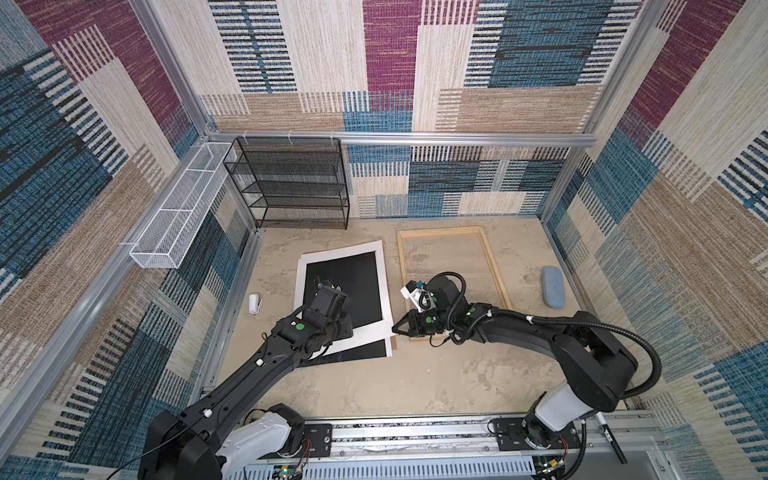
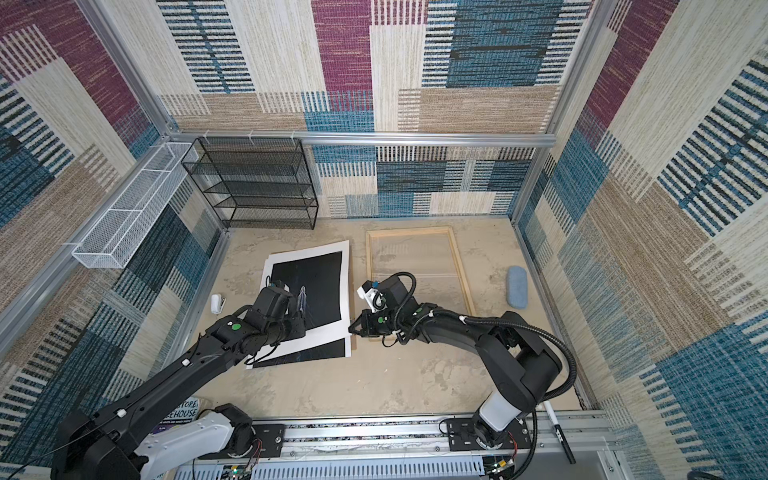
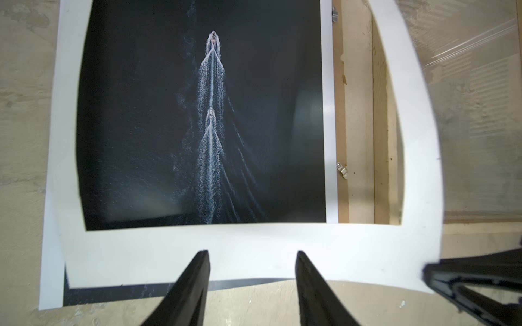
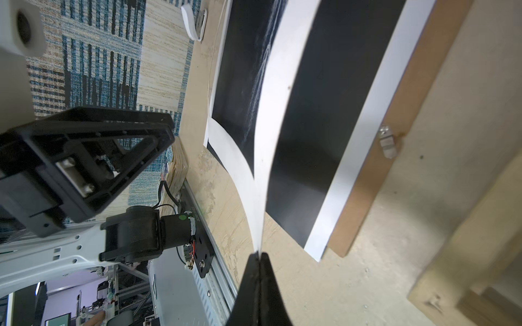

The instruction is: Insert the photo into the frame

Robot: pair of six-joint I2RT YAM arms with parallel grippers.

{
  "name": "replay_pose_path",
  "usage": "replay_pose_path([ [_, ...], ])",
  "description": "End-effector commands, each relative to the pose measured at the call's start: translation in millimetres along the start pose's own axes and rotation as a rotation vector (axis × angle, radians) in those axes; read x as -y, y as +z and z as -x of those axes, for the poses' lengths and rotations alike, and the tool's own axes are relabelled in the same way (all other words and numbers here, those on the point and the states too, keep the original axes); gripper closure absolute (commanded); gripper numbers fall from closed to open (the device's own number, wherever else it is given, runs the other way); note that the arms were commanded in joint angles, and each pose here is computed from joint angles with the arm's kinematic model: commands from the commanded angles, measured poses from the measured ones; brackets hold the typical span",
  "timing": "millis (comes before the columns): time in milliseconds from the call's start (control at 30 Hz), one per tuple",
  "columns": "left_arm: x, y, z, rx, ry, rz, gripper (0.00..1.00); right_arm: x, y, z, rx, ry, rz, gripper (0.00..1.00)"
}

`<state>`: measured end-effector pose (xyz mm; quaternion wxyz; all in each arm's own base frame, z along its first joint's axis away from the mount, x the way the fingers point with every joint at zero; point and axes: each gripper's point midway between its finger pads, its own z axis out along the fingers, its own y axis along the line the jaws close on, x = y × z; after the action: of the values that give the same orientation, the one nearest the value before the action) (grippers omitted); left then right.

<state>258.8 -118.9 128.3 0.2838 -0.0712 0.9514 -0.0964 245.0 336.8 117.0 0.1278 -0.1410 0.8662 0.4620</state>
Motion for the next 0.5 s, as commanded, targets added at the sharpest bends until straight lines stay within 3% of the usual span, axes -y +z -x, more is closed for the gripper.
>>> replay_pose_path([
  [0,4.6,1.2,8.5,0.018,0.016,-0.015,0.47,12.7,-13.2,-6.4,-0.035,-0.033,-0.052,1.0],
  [467,84.7,63.5,37.4,-0.027,0.038,-0.263,0.5,64.1,-27.6,-32.5,-0.07,0.046,-0.15,1.0],
])
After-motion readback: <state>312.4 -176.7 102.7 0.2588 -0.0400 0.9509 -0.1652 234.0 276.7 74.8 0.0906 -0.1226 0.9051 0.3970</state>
